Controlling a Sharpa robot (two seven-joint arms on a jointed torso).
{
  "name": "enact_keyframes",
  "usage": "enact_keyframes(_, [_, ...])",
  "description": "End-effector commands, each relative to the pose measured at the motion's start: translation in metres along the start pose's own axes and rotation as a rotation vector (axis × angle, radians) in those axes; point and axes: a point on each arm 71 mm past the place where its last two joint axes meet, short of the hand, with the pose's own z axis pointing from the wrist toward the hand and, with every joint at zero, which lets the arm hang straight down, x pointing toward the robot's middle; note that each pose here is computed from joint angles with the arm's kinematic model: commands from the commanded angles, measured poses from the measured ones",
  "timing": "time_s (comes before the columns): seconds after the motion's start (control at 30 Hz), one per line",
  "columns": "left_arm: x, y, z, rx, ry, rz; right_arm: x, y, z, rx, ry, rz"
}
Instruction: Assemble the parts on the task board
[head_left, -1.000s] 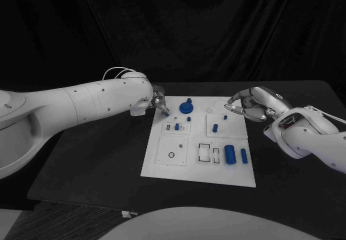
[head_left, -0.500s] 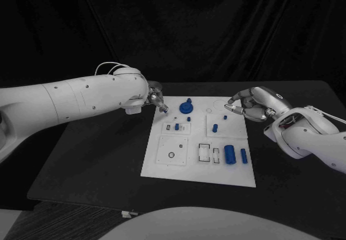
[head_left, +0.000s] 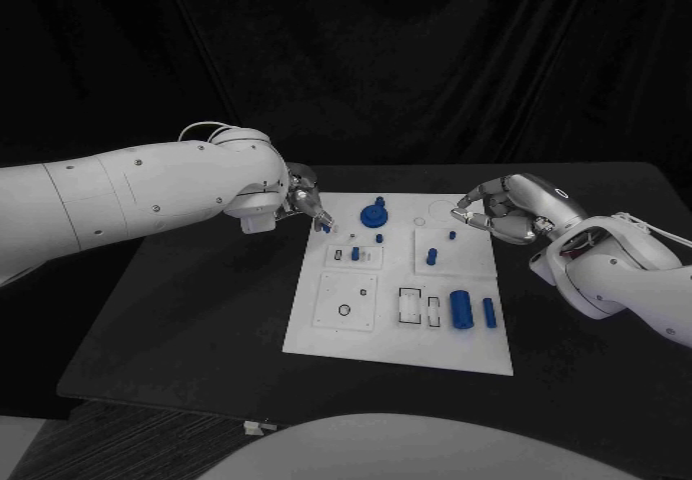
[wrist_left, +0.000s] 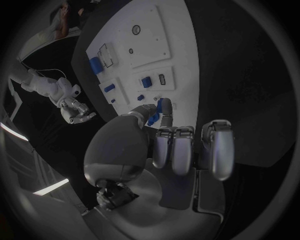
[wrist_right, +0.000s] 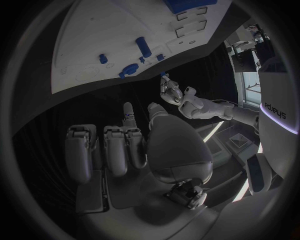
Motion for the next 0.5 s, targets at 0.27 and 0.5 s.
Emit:
enact_keyframes(0.27, [0.0037, 0.0064, -0.0079, -0.018, -0.02, -0.082, 0.0009, 0.0015, 0.0001, 0.001, -0.006, -0.002])
enact_keyframes(0.5, [0.0109, 0.0045, -0.006, -0.005, -0.025, -0.095, 0.001, 0.0023, 0.0001, -0.002, -0.007, -0.001])
